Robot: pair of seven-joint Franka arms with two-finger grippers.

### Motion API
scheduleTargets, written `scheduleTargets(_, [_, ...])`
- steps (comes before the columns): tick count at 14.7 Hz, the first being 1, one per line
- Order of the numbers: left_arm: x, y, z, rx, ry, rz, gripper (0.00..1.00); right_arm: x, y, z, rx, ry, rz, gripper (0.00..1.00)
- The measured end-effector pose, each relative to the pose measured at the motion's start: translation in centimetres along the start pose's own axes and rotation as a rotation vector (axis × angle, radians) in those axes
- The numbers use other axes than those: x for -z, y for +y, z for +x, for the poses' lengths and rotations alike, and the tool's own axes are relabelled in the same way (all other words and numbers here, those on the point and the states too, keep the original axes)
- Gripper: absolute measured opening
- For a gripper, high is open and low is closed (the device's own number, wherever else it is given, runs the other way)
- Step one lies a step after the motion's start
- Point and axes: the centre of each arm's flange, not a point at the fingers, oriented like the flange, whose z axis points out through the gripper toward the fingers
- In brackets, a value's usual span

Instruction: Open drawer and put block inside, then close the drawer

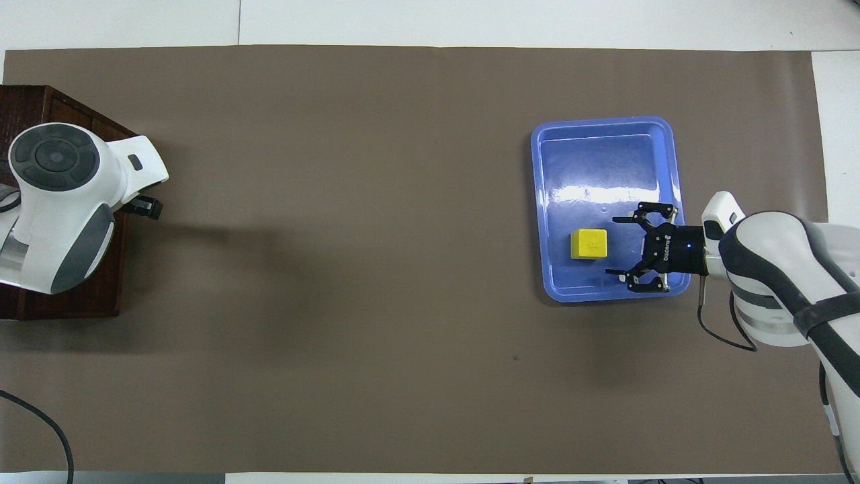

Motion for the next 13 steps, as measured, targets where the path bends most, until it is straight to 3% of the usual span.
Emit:
scheduleTargets(6, [-0.7,0.2,0.0,-0.003,-0.004,-0.004,1.0,-1.0,0.6,0.0,0.07,0.024,0.031,1.0])
scheduleTargets(9, [-0.8,0.6,0.4,0.023,0.025,-0.012,1.0,-1.1,0.9,0.8,0.084,0.029,0.031,1.0])
scheduleTargets(13, [2.2,5.4,2.0,0.161,0.063,-0.096,1.0,-2.3,0.7,2.3,0.089,0.053,0.035,1.0])
